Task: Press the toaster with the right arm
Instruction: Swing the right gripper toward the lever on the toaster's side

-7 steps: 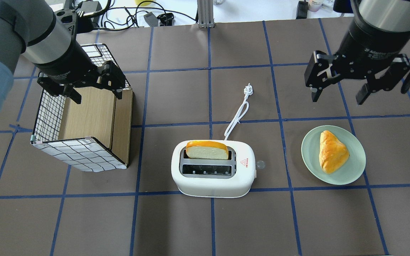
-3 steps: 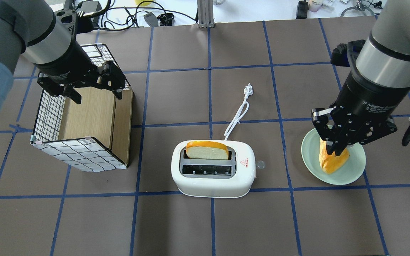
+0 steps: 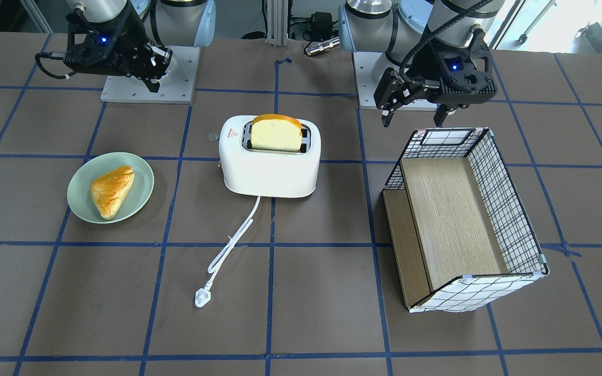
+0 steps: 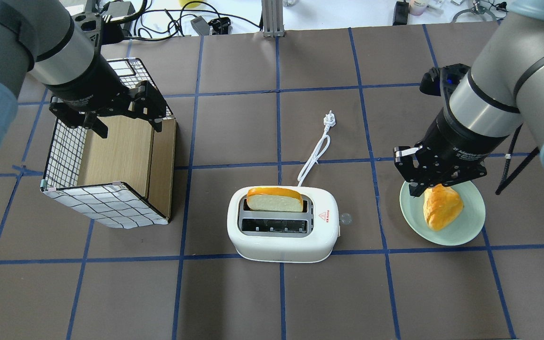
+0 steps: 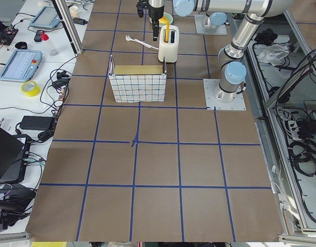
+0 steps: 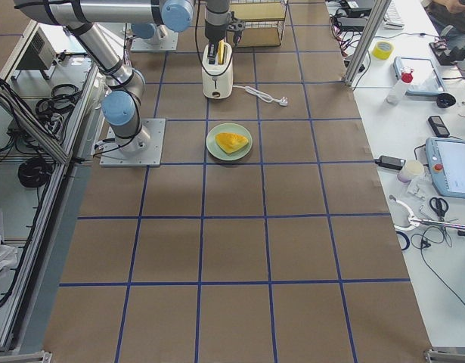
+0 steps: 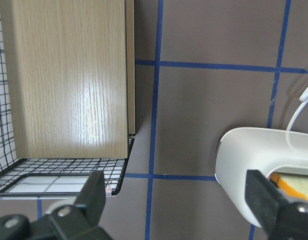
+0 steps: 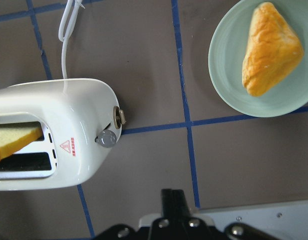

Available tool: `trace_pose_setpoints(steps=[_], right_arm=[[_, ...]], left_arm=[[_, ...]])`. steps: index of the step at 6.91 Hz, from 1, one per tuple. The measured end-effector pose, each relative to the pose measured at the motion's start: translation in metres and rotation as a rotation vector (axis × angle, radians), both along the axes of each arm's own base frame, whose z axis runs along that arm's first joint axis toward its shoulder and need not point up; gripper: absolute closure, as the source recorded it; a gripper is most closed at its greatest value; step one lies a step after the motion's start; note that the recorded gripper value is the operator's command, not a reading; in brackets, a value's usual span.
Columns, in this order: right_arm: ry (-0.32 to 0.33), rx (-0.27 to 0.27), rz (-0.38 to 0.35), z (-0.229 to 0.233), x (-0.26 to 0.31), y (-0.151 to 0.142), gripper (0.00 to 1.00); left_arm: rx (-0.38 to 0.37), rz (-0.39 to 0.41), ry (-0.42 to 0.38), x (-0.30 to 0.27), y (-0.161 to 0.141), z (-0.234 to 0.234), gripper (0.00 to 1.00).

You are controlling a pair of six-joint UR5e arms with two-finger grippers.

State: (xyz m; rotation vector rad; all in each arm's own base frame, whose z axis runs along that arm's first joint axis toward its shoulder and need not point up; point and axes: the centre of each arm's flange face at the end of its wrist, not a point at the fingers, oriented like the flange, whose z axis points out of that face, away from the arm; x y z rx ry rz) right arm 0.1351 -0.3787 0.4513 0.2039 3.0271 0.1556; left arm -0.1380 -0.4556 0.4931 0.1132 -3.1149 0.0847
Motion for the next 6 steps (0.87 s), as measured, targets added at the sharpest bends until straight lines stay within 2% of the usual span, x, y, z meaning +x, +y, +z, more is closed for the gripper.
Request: trace_pose_setpoints(steps=[2,6], right_arm=[[-0.043,-0.071,0.008,-0.039,0.004,-0.003,1.00],[-0.154,-0.114,0.006,-0.086,0.015,0.005,1.00]], left_arm=[[0.001,0.000,0.000,0.000,0.000,0.000,0.00],[0.000,0.000,0.000,0.000,0.000,0.000,0.00]])
